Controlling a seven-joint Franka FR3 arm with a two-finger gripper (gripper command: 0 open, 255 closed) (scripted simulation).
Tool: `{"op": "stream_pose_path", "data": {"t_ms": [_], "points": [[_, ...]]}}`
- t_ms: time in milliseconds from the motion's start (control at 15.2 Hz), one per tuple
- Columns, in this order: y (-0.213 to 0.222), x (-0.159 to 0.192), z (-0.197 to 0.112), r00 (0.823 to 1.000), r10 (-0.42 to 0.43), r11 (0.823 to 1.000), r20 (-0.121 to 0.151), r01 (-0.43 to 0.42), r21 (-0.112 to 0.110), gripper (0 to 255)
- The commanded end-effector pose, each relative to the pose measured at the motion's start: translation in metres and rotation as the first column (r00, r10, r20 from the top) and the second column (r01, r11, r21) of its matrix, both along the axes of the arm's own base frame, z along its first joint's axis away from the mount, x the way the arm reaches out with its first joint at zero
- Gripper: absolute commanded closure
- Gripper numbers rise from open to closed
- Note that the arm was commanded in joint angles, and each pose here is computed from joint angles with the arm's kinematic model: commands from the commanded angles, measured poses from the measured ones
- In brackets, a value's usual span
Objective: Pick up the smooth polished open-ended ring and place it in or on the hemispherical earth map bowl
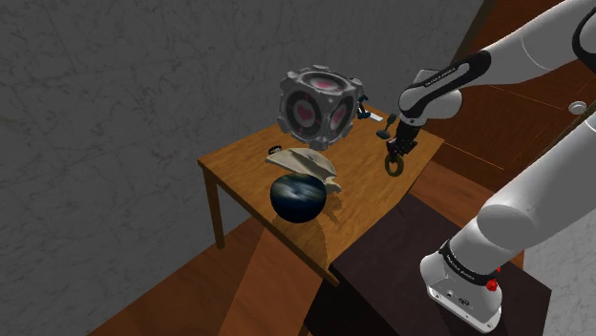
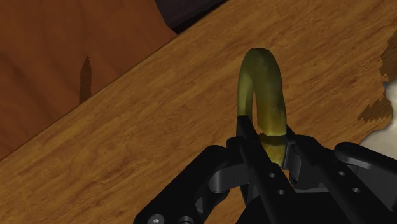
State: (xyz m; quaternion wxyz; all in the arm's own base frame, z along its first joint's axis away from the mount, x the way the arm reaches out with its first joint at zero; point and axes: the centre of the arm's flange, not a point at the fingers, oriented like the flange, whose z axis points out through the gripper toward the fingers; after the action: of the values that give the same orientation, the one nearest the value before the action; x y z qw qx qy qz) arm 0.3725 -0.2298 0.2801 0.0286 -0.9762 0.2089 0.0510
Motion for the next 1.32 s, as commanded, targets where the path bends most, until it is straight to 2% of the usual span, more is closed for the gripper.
{"op": "stream_pose_path", "data": {"t_ms": [0,1254], "points": [[0.0,0.0,0.011,1.0,0.0,1.0,0.0,0.0,0.0,255],[0.0,0.0,0.111,1.0,0.0,1.0,0.0,0.0,0.0,255]]}}
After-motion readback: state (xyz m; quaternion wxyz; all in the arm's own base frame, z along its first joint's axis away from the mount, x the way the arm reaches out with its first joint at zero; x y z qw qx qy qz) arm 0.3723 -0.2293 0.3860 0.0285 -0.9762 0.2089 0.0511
